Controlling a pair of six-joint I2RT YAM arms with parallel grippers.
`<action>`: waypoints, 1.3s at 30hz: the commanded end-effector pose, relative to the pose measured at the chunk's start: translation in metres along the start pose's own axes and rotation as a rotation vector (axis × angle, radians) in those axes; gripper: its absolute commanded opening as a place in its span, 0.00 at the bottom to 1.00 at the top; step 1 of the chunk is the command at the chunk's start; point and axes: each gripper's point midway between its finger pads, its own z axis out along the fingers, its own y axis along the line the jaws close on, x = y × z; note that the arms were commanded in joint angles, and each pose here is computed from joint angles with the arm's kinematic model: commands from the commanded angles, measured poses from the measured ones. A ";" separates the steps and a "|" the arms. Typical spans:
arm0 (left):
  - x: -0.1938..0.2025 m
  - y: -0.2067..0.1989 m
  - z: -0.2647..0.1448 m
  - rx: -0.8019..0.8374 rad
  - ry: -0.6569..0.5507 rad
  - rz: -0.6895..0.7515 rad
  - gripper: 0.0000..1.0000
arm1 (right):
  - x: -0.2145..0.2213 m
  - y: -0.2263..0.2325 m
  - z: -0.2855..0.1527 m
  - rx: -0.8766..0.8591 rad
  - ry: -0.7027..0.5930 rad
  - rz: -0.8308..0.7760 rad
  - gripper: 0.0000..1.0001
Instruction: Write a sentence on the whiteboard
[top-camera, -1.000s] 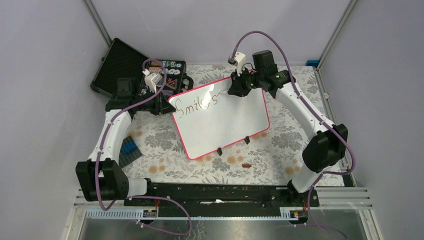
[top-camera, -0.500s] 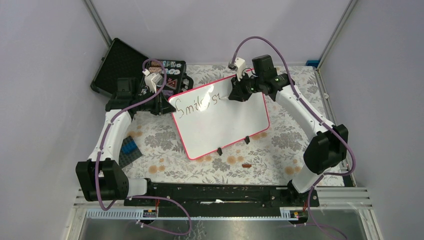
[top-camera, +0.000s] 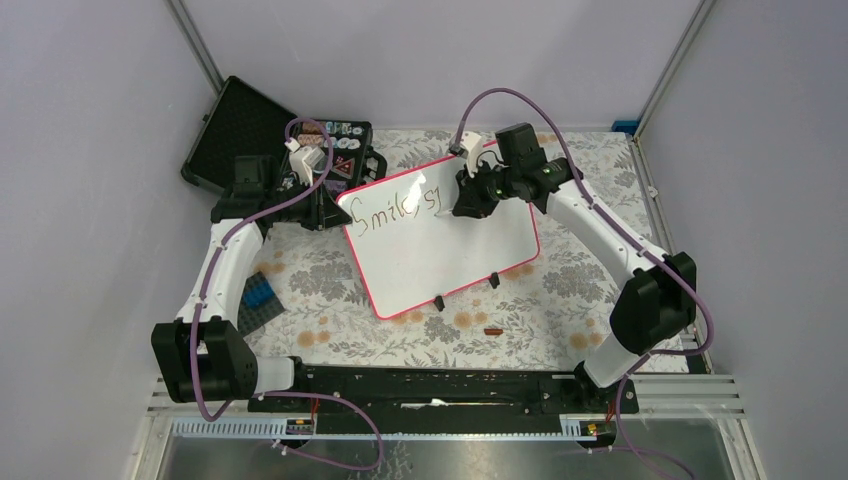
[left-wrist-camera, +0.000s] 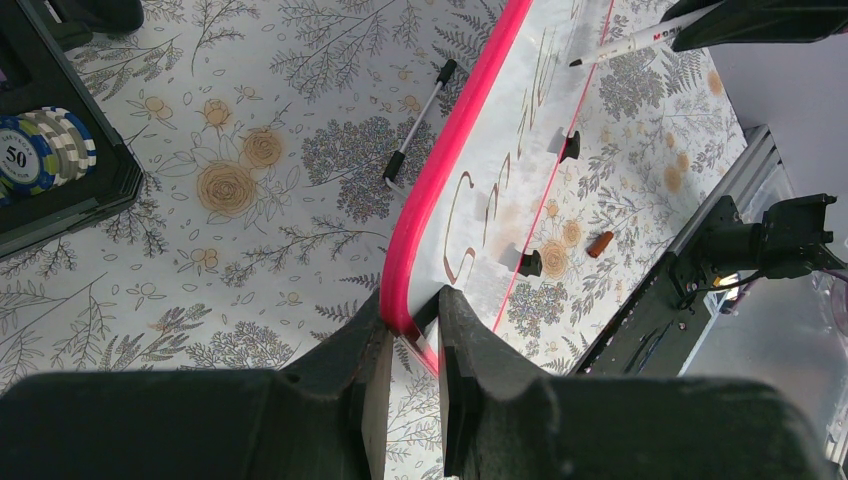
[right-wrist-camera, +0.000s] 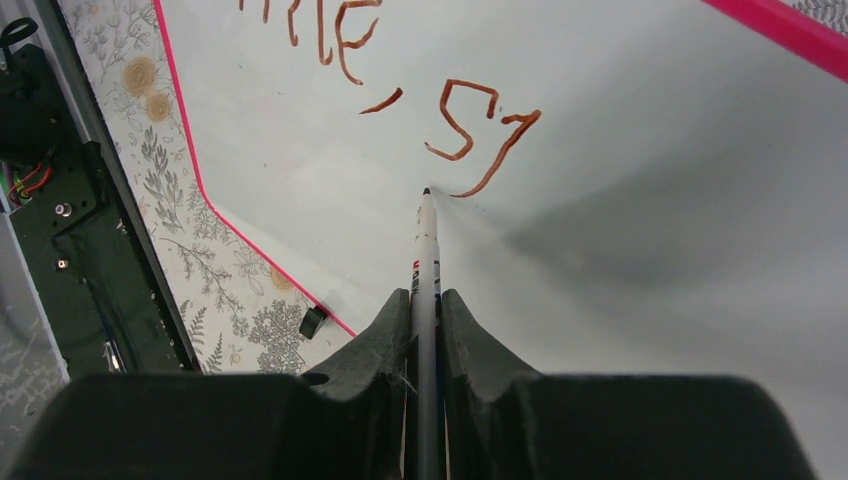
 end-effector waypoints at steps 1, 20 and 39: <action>-0.017 0.004 -0.003 -0.043 -0.051 0.122 0.00 | -0.026 0.016 -0.012 -0.018 -0.072 -0.055 0.00; -0.017 0.004 -0.003 -0.042 -0.052 0.126 0.00 | -0.059 -0.017 -0.033 0.077 -0.144 -0.051 0.00; -0.016 0.004 -0.003 -0.045 -0.051 0.126 0.00 | -0.054 -0.030 -0.019 0.092 -0.118 -0.039 0.00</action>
